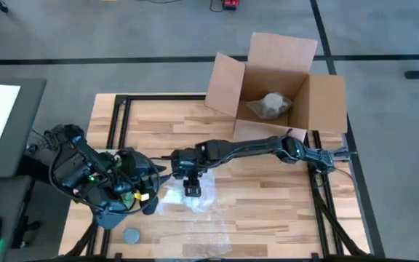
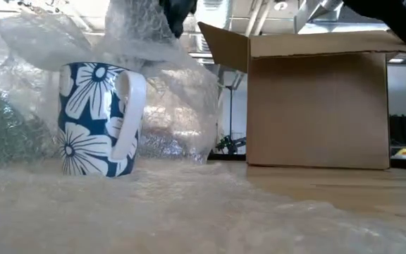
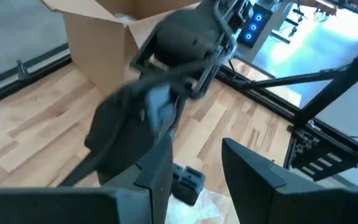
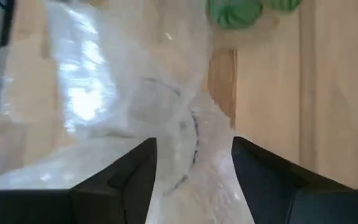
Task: Wrap mug
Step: Wrap the blue mug with bubble wrap
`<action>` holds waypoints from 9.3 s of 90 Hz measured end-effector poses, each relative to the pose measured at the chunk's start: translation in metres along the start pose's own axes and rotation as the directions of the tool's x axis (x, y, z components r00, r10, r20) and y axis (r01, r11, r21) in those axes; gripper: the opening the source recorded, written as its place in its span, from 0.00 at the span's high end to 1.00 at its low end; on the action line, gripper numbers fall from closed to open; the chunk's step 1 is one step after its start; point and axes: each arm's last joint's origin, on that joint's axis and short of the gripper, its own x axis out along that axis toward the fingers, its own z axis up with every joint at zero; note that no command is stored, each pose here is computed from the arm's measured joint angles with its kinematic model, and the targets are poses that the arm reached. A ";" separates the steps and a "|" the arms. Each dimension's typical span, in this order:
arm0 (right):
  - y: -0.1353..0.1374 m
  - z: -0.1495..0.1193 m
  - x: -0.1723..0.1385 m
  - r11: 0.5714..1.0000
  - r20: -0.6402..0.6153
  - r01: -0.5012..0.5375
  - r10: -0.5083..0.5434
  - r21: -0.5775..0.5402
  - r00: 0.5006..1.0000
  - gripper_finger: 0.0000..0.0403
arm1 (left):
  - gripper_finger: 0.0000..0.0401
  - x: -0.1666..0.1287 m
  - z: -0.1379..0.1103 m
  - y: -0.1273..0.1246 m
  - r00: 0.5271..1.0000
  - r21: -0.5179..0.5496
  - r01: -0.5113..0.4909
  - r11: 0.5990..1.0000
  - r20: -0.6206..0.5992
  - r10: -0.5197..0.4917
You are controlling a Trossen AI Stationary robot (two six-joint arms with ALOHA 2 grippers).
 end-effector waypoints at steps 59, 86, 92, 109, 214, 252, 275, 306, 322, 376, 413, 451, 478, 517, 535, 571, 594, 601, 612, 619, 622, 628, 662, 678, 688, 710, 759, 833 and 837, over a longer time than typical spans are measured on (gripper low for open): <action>0.080 -0.009 -0.093 0.939 0.028 -0.200 0.216 -0.279 0.976 0.58 | 0.71 0.013 -0.040 -0.026 0.995 -0.119 -0.056 0.991 -0.086 0.046; 0.143 -0.030 -0.085 0.932 -0.047 -0.260 0.256 -0.252 0.965 0.63 | 0.71 0.003 -0.098 -0.056 0.967 -0.042 0.011 0.999 -0.254 -0.021; 0.152 -0.036 -0.079 0.943 -0.065 -0.236 0.227 -0.235 0.972 0.64 | 0.71 -0.008 -0.111 -0.061 0.968 -0.019 0.052 0.998 -0.245 -0.056; 0.172 -0.054 -0.066 0.943 -0.109 -0.248 0.229 -0.222 0.967 0.66 | 0.71 -0.037 -0.148 -0.064 0.953 -0.020 0.089 0.996 -0.289 -0.091; 0.183 -0.189 0.087 0.834 -0.042 -0.207 0.216 -0.511 0.975 0.49 | 0.71 -0.029 -0.201 -0.083 0.968 -0.286 -0.023 0.958 -0.246 -0.051; 0.171 -0.175 0.079 0.960 -0.085 -0.184 0.169 -0.212 0.982 0.98 | 0.71 -0.035 -0.184 -0.083 0.988 -0.349 0.103 0.931 -0.071 -0.136; 0.178 -0.103 0.033 0.970 0.058 -0.196 0.206 -0.143 0.977 0.99 | 0.71 -0.043 -0.162 -0.075 0.985 -0.278 0.155 0.948 -0.027 -0.169; 0.137 -0.039 -0.008 0.977 0.221 -0.181 0.153 0.113 0.963 1.00 | 0.71 -0.043 -0.161 -0.067 0.991 -0.169 0.107 0.980 -0.064 -0.119; 0.115 -0.021 -0.022 0.950 0.276 -0.173 0.098 0.260 0.956 1.00 | 0.71 -0.043 -0.161 -0.065 0.992 -0.144 0.099 0.985 -0.062 -0.109; 0.045 -0.027 -0.039 0.840 0.007 0.136 -0.164 0.526 0.986 1.00 | 0.71 -0.036 -0.169 -0.066 0.993 -0.145 0.089 0.985 -0.058 -0.099; 0.036 -0.028 -0.037 0.842 -0.021 0.124 -0.133 0.525 0.991 1.00 | 0.71 -0.005 -0.243 -0.081 0.945 -0.146 0.209 0.967 -0.225 -0.238; 0.038 -0.029 -0.037 0.862 -0.032 0.094 -0.090 0.498 0.995 1.00 | 0.71 0.034 -0.252 -0.072 0.979 -0.054 0.160 0.986 -0.117 -0.165; 0.038 -0.030 -0.037 0.867 -0.044 0.097 -0.087 0.489 0.995 1.00 | 0.75 0.022 -0.219 -0.090 0.970 -0.021 0.209 0.978 -0.122 -0.210; 0.041 -0.030 -0.036 0.873 -0.042 0.094 -0.084 0.479 0.996 1.00 | 0.61 0.035 -0.216 -0.078 0.957 0.107 0.122 0.987 -0.278 -0.089; 0.044 -0.031 -0.036 0.877 -0.044 0.092 -0.081 0.472 0.996 1.00 | 0.55 0.059 -0.220 -0.067 0.963 0.066 0.013 0.998 -0.269 0.005; 0.054 -0.037 -0.036 0.891 -0.087 0.108 -0.077 0.441 0.993 1.00 | 0.98 0.080 -0.207 -0.051 0.956 0.155 -0.128 0.980 -0.242 0.163; 0.054 -0.040 -0.037 0.896 -0.113 0.126 -0.085 0.426 0.990 1.00 | 1.00 0.077 -0.200 -0.031 0.936 0.162 -0.294 0.942 -0.151 0.318; 0.053 -0.040 -0.037 0.888 -0.108 0.152 -0.117 0.433 0.987 1.00 | 1.00 0.077 -0.194 -0.023 0.921 0.127 -0.361 0.924 -0.109 0.375; 0.050 -0.039 -0.037 0.868 -0.100 0.191 -0.163 0.458 0.982 1.00 | 1.00 0.094 -0.197 -0.015 0.905 0.136 -0.402 0.905 -0.089 0.415; 0.048 -0.039 -0.037 0.856 -0.105 0.204 -0.175 0.475 0.979 1.00 | 1.00 0.108 -0.203 -0.010 0.886 0.120 -0.442 0.889 -0.096 0.453; 0.048 -0.039 -0.037 0.848 -0.104 0.213 -0.185 0.485 0.977 1.00 | 1.00 0.113 -0.207 -0.007 0.879 0.106 -0.456 0.884 -0.099 0.466; 0.047 -0.040 -0.037 0.833 -0.107 0.232 -0.207 0.503 0.973 1.00 | 1.00 0.120 -0.214 -0.001 0.869 0.063 -0.481 0.875 -0.102 0.485; 0.041 -0.049 -0.032 0.716 -0.186 0.389 -0.349 0.579 0.918 1.00 | 1.00 0.130 -0.224 0.013 0.806 -0.011 -0.572 0.820 -0.190 0.560; 0.039 -0.059 -0.010 0.692 -0.283 0.451 -0.351 0.564 0.893 0.97 | 1.00 0.129 -0.225 0.015 0.767 0.008 -0.612 0.791 -0.239 0.596; 0.038 -0.063 -0.001 0.716 -0.318 0.472 -0.352 0.514 0.880 0.90 | 1.00 0.127 -0.226 0.015 0.755 0.016 -0.619 0.785 -0.261 0.601; 0.036 -0.049 -0.044 0.782 -0.233 0.423 -0.354 0.458 0.906 0.77 | 1.00 0.120 -0.231 0.015 0.736 0.041 -0.628 0.777 -0.295 0.610; 0.059 -0.009 -0.013 0.925 0.064 -0.121 0.105 0.361 0.992 0.80 | 1.00 0.119 -0.232 0.015 0.741 0.040 -0.624 0.780 -0.287 0.607; 0.022 -0.032 0.063 0.905 -0.148 0.015 0.053 0.426 0.988 1.00 | 1.00 0.027 -0.147 -0.022 0.939 -0.178 -0.191 0.965 -0.320 0.127; 0.023 -0.030 0.055 0.905 -0.139 0.019 0.044 0.425 0.989 1.00 | 1.00 0.023 -0.145 -0.023 0.947 -0.188 -0.170 0.967 -0.303 0.107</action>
